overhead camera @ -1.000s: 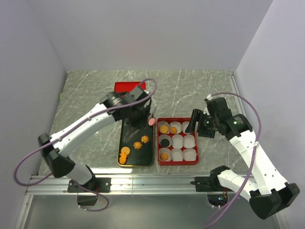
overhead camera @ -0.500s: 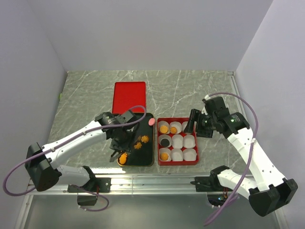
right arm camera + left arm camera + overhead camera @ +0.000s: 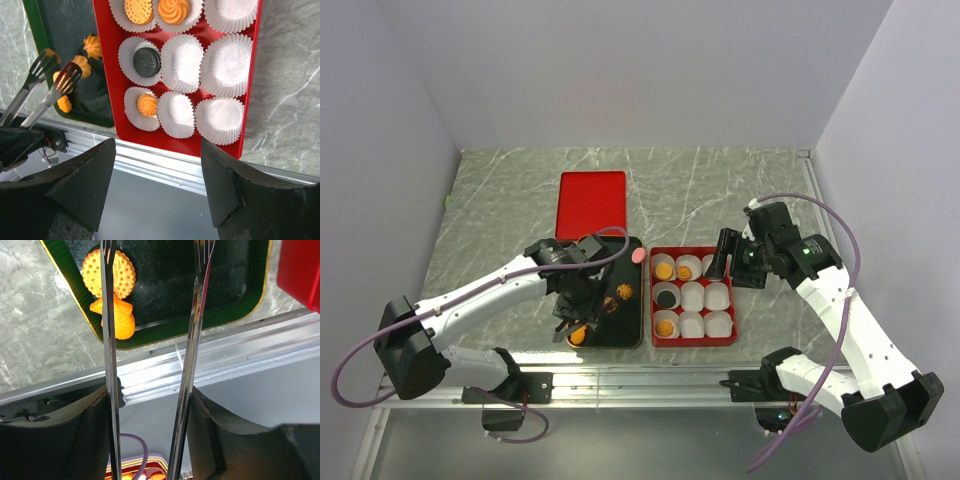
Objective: Pack the cookies
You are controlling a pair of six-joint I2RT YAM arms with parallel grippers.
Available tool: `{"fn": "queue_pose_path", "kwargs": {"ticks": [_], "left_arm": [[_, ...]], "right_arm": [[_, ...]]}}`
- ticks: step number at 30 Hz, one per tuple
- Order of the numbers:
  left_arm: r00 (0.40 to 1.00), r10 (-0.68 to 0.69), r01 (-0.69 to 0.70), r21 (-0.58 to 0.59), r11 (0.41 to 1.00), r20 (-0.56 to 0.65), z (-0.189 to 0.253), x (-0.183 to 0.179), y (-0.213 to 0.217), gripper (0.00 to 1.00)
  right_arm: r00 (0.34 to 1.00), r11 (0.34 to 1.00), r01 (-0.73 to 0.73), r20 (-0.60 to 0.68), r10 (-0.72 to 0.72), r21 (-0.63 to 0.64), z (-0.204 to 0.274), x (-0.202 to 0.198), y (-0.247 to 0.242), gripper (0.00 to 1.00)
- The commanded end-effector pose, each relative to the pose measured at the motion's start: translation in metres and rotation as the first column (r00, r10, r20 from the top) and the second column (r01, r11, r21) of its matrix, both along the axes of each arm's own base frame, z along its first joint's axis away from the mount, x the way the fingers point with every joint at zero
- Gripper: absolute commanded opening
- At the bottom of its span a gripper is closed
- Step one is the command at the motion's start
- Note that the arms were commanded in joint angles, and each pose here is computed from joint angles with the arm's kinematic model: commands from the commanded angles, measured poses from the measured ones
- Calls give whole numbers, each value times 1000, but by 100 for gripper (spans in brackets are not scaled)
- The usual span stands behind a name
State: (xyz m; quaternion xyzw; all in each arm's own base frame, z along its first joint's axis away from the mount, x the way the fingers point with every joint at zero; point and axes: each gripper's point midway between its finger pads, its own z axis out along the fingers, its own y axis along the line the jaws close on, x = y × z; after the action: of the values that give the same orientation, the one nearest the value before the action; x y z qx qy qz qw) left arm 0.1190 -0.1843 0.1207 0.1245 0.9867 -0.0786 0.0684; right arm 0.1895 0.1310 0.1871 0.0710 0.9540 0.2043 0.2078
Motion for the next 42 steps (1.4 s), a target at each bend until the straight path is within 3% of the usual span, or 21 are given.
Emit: {"fn": "queue_pose_path", "kwargs": {"ticks": [1,17,24,42], "left_arm": [[1000,-8,8,-3,1000,-11,-5,-1,-4,58],[995,-35,38,30,999,-90,-33,-6,-8,57],[996,-44,48,46,998,-79,-24,0,-11,45],[993,-41,51,-100,994,107,91,49,-56,40]], "right_arm": [[999,1000,-6,32,7,-4,3,3,0,75],[999,1000,-5,32,5,-9,3,5,0,75],[999,1000,-1,38,2,-15,4,5,-2,75],[998,1000,4,60,-3,-12,9,7,-2,75]]}}
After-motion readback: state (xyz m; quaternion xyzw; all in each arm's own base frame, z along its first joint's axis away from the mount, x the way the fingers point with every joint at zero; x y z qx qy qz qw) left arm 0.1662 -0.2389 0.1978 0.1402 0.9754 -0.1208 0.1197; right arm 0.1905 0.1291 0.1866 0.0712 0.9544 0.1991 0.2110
